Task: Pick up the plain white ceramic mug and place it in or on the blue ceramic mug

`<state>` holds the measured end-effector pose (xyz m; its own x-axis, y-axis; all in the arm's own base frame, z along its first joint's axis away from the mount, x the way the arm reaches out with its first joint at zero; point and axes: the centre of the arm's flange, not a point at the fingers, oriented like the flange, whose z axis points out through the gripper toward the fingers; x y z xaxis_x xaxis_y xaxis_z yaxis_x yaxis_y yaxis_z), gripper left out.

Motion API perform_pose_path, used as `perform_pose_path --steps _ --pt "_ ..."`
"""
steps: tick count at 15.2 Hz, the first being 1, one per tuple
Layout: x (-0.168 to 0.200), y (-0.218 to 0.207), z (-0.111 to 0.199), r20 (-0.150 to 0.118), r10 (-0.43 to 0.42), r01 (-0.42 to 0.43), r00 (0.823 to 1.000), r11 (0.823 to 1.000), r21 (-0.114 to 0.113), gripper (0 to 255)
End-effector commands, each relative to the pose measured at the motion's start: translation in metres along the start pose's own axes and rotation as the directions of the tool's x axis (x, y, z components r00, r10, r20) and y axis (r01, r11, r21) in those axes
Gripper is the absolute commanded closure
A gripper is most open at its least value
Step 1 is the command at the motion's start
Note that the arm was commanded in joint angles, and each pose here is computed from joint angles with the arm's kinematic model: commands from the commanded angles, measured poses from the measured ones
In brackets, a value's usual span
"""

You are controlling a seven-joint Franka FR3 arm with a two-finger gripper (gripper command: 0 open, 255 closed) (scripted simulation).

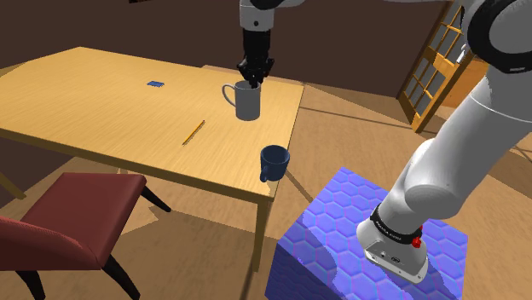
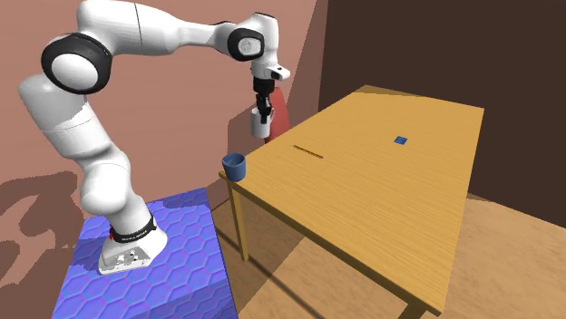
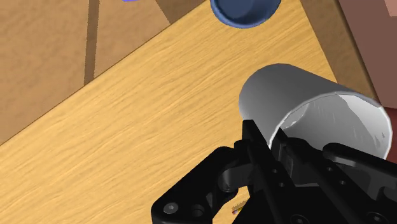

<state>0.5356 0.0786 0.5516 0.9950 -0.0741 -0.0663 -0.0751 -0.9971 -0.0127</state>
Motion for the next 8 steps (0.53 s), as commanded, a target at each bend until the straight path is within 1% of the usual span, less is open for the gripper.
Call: perform_pose_path --steps 1,8 --pt "-0.026 -0.003 -0.002 0.000 0.001 -0.001 1.000 1.000 0.000 255" --pt "-0.120 -0.017 -0.010 0.000 0.001 -0.001 1.000 1.000 0.000 255"
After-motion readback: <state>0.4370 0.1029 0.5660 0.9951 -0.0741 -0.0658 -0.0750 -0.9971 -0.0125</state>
